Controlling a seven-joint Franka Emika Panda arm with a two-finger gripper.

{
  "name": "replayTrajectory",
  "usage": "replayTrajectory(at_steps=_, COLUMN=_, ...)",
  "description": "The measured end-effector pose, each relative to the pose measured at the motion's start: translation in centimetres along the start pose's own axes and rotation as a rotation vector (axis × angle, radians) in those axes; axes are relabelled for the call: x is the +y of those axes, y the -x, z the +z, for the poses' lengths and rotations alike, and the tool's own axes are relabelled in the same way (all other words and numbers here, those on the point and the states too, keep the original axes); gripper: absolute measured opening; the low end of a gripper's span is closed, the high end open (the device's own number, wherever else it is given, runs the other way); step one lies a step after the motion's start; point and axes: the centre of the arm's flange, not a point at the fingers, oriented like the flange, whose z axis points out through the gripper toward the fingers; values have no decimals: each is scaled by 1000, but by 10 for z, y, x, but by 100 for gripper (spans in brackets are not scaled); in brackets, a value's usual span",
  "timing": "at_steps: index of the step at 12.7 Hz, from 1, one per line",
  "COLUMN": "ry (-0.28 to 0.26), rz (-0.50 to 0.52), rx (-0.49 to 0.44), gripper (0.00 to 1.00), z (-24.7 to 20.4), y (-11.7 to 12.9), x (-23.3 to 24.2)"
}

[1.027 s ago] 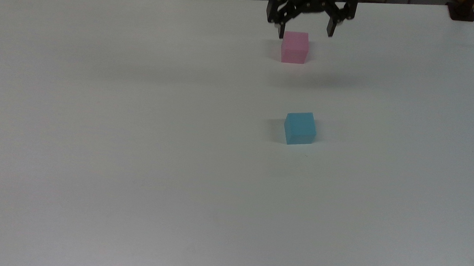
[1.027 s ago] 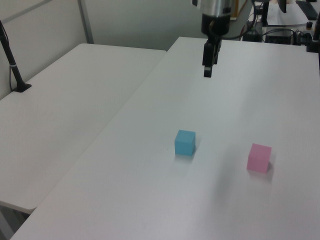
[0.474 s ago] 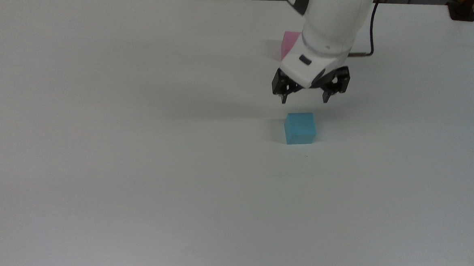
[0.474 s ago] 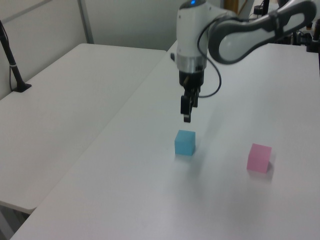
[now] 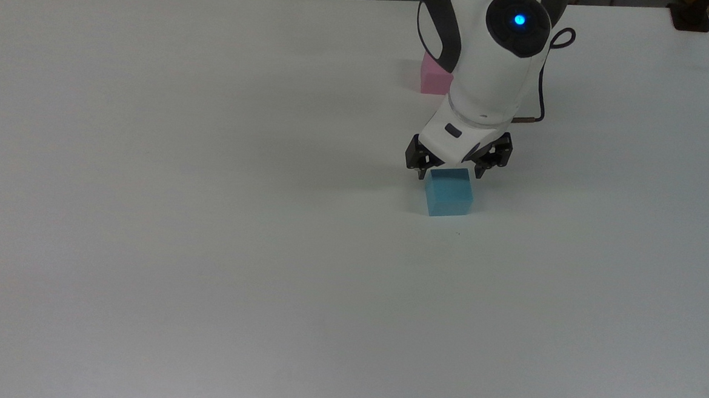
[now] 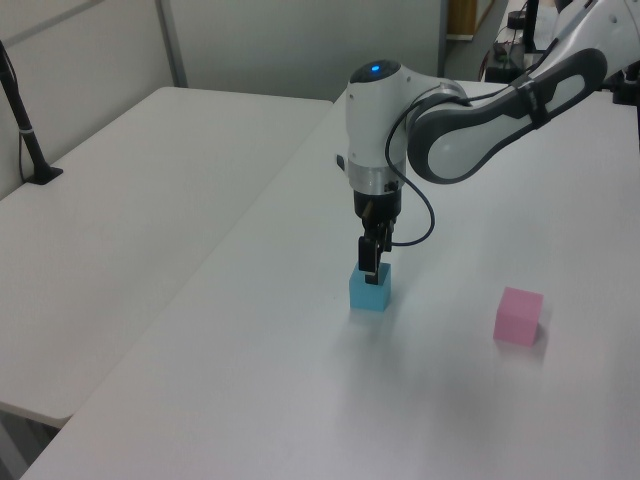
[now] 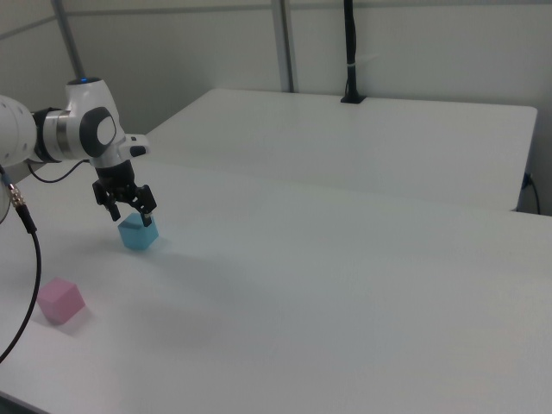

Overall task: Put blue cube on pink cube
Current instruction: 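Close the gripper on the light-blue cube, then lift the light-blue cube and carry it toward the pink cube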

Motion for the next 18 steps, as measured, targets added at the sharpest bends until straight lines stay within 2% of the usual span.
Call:
replayTrajectory(at_steps=5, ry=14, rz=-3, rx=-1, gripper=100, z=23, y=-3, x=-1)
replayTrajectory(at_steps=7, ry=8, rz=7, rx=12, gripper=94, z=27, y=-5, x=-2)
replayTrajectory(at_steps=8, ry=5, rz=7, rx=18, gripper=86, z=29, y=-6, x=-2)
replayTrajectory(at_steps=9, ry=5, rz=7, rx=18, gripper=69, z=31, y=-6, x=-2)
replayTrajectory(at_steps=10, ry=5, rz=7, rx=19, gripper=64, z=30, y=-6, x=-2)
replayTrajectory(at_steps=13, ry=4, rz=7, rx=23, gripper=63, z=28, y=-7, x=-2)
replayTrajectory(at_steps=15, ry=-2, rz=10, rx=50, gripper=63, z=11, y=-9, x=-2)
replayTrajectory(at_steps=18, ry=1, rz=20, rx=81, gripper=63, z=-57, y=-4, x=5)
